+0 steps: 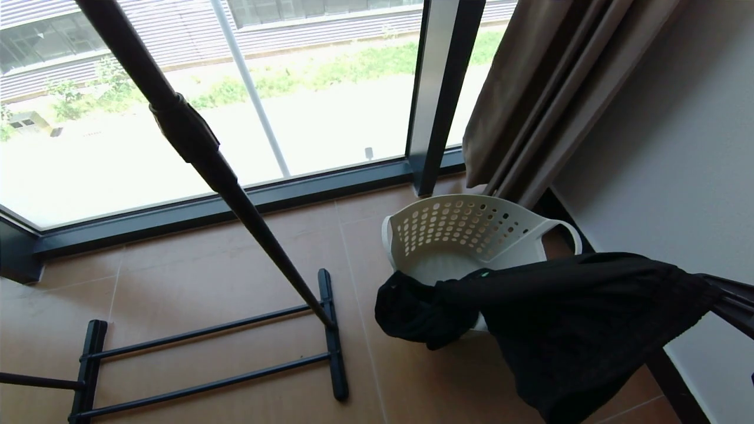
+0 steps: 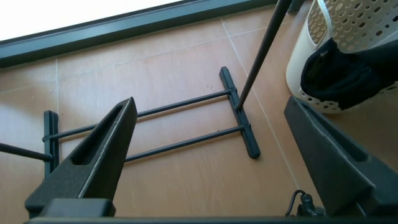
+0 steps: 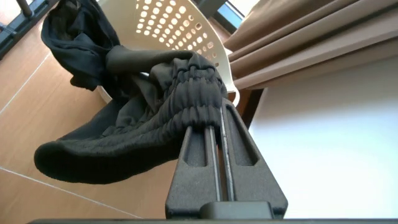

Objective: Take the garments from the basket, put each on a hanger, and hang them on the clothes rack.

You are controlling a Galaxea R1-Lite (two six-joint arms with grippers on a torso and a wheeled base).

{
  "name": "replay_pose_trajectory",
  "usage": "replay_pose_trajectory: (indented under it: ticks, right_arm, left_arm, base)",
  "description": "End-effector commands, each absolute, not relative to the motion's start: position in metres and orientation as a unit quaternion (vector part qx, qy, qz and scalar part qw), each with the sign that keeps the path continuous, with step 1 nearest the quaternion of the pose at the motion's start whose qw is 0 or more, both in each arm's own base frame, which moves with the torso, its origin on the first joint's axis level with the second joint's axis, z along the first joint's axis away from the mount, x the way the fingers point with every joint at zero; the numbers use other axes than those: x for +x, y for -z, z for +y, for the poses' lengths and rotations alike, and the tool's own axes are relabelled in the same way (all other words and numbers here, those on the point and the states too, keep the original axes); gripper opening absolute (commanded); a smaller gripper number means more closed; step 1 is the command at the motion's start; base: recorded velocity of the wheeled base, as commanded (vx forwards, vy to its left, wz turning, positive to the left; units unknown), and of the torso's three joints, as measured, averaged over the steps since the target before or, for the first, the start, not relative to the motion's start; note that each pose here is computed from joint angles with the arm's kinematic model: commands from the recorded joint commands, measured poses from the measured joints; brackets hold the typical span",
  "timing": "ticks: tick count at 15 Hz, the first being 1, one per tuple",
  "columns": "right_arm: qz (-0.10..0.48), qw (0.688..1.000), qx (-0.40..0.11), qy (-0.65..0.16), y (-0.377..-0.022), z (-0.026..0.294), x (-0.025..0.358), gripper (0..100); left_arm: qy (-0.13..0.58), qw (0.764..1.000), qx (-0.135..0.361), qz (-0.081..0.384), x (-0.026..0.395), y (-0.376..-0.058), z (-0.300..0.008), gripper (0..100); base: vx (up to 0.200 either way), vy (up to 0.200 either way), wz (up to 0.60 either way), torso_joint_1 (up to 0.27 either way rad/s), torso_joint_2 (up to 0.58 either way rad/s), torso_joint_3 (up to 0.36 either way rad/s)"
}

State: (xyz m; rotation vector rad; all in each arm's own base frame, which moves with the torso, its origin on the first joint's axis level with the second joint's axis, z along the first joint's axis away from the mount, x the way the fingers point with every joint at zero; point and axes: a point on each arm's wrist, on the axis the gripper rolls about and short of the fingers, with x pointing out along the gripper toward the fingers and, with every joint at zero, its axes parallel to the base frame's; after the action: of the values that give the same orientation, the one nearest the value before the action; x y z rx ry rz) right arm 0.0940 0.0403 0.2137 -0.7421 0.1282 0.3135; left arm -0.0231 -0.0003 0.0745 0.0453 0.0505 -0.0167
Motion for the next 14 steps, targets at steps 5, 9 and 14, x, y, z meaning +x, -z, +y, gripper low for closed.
replay_pose_trajectory:
  ticks: [5,9,14]
  right_arm:
    - [0.074,0.915,-0.365,-0.155,-0.208,0.04,0.094,0]
    - [0.078,0.914,-0.367,-0.155,-0.205,0.04,0.094,0]
    - [0.085,0.912,-0.37,-0.159,-0.201,0.04,0.093,0]
  left_arm:
    - [0.009,0.999,0.022,0.024,-0.023,-0.075,0.0,100]
    - [0.009,0.999,0.023,0.025,-0.023,-0.074,0.0,100]
    - [0.008,0.999,0.022,0.024,-0.023,-0.075,0.0,100]
  base:
    - [0.0,0.0,0.0,0.003,-0.03,0.17]
    - [0.0,0.0,0.0,0.026,-0.36,-0.123]
    - [0.0,0.0,0.0,0.09,-0.45,-0.167]
